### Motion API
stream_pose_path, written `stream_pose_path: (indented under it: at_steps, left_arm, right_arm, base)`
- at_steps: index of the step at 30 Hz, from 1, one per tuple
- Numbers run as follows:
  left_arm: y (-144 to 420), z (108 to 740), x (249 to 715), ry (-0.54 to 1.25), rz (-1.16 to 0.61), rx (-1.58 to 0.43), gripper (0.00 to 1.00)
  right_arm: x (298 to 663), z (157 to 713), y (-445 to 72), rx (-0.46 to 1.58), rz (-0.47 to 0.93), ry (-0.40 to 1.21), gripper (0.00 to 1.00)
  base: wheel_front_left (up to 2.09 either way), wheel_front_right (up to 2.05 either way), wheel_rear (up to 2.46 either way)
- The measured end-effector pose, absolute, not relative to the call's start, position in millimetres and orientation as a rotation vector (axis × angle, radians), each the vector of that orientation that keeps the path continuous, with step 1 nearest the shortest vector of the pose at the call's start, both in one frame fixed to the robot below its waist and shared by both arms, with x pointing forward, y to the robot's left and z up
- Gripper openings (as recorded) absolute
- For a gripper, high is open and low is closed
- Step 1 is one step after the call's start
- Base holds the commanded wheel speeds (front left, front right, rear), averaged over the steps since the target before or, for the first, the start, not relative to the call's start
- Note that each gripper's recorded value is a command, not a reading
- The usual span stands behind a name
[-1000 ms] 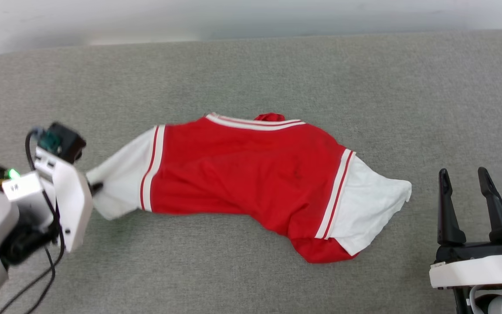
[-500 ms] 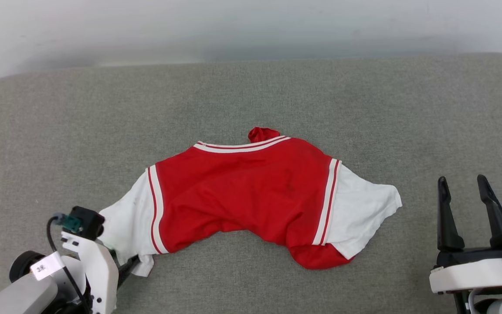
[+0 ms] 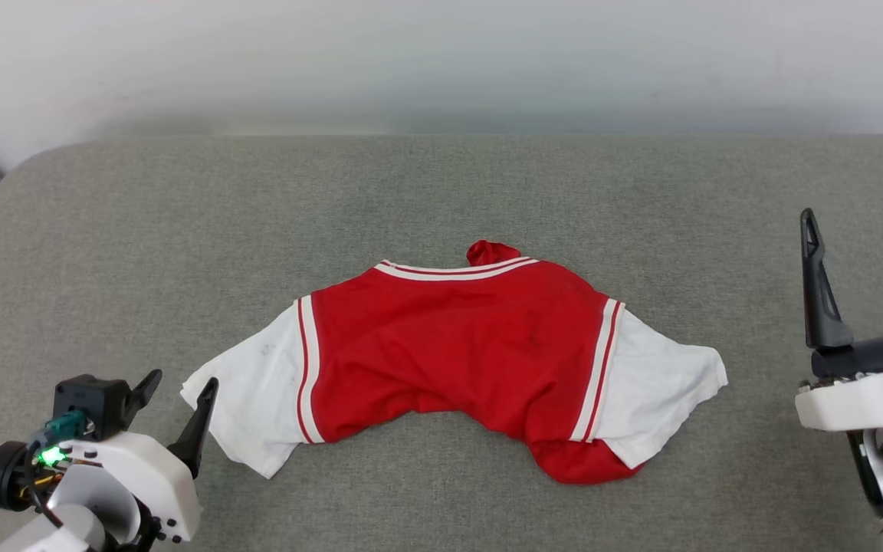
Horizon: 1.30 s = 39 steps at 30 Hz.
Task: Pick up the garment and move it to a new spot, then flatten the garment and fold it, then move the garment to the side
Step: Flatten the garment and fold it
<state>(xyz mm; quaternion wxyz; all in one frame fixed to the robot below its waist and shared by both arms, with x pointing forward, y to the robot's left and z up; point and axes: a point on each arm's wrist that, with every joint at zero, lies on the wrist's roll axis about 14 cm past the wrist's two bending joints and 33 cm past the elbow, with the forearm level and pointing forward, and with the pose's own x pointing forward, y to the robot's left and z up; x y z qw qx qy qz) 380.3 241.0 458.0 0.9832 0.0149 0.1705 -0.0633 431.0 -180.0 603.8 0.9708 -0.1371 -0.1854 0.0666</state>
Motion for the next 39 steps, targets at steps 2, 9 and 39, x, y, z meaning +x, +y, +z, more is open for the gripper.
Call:
stream_pose_path:
  at_steps: [2, 9, 39]
  left_arm:
    - [243, 462, 379, 0.301, -0.1, 0.03, 1.0]
    - [250, 491, 388, 0.143, 0.018, 0.023, 1.0]
    - [268, 483, 393, 0.004, 0.177, 0.039, 1.0]
  right_arm:
    - [438, 599, -178, -0.309, 0.177, -0.354, 1.0]
    - [464, 561, -171, -0.411, 0.333, -0.049, 1.0]
    - [435, 363, -156, -0.498, 0.669, 1.121, 1.0]
  base:
    - [0.0, 0.0, 0.0]
    - [0.0, 0.0, 0.0]
    - [0.0, 0.0, 0.0]
